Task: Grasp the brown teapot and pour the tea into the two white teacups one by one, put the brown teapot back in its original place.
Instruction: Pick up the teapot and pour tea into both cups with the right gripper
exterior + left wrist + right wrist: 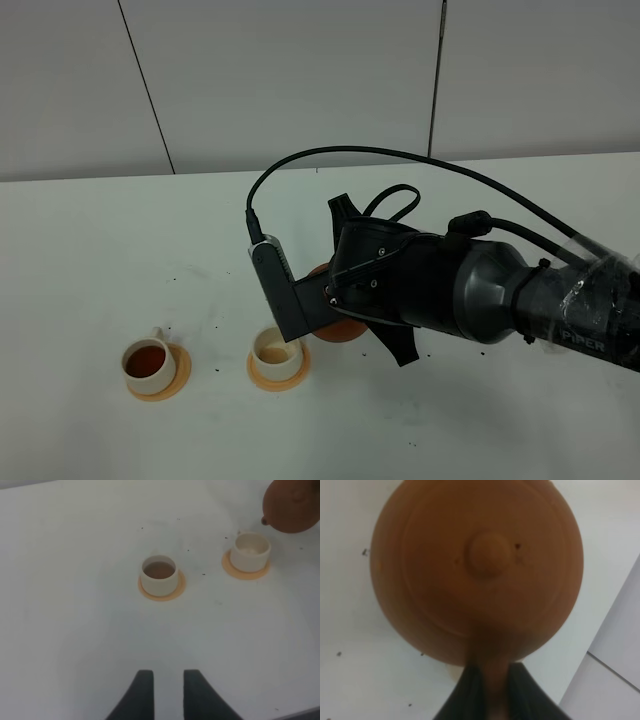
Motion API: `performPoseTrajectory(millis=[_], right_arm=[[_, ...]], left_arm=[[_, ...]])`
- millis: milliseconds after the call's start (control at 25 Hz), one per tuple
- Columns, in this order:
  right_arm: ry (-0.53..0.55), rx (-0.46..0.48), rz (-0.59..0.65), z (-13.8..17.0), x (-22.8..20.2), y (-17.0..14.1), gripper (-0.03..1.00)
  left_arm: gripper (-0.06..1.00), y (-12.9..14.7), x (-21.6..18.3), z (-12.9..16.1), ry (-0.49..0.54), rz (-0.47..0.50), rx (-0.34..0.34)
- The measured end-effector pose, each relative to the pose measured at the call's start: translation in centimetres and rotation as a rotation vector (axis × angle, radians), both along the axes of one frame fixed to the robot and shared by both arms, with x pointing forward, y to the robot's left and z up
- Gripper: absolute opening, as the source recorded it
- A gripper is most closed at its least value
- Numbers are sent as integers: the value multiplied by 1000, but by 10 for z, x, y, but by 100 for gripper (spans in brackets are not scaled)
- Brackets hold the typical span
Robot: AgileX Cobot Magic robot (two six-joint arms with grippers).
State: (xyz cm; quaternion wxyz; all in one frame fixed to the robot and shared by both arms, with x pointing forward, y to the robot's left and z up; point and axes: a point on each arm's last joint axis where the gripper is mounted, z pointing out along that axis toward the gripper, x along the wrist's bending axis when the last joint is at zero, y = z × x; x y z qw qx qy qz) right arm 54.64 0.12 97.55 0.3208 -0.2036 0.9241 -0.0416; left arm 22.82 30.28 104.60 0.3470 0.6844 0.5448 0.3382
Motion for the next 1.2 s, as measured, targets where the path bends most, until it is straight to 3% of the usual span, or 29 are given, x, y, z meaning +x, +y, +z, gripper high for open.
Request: performPoseTrajectory(millis=[1200], right_arm=[[-54,-63,65,3,-8,9,9]], left_arm=[[22,0,0,0,0,0,0]])
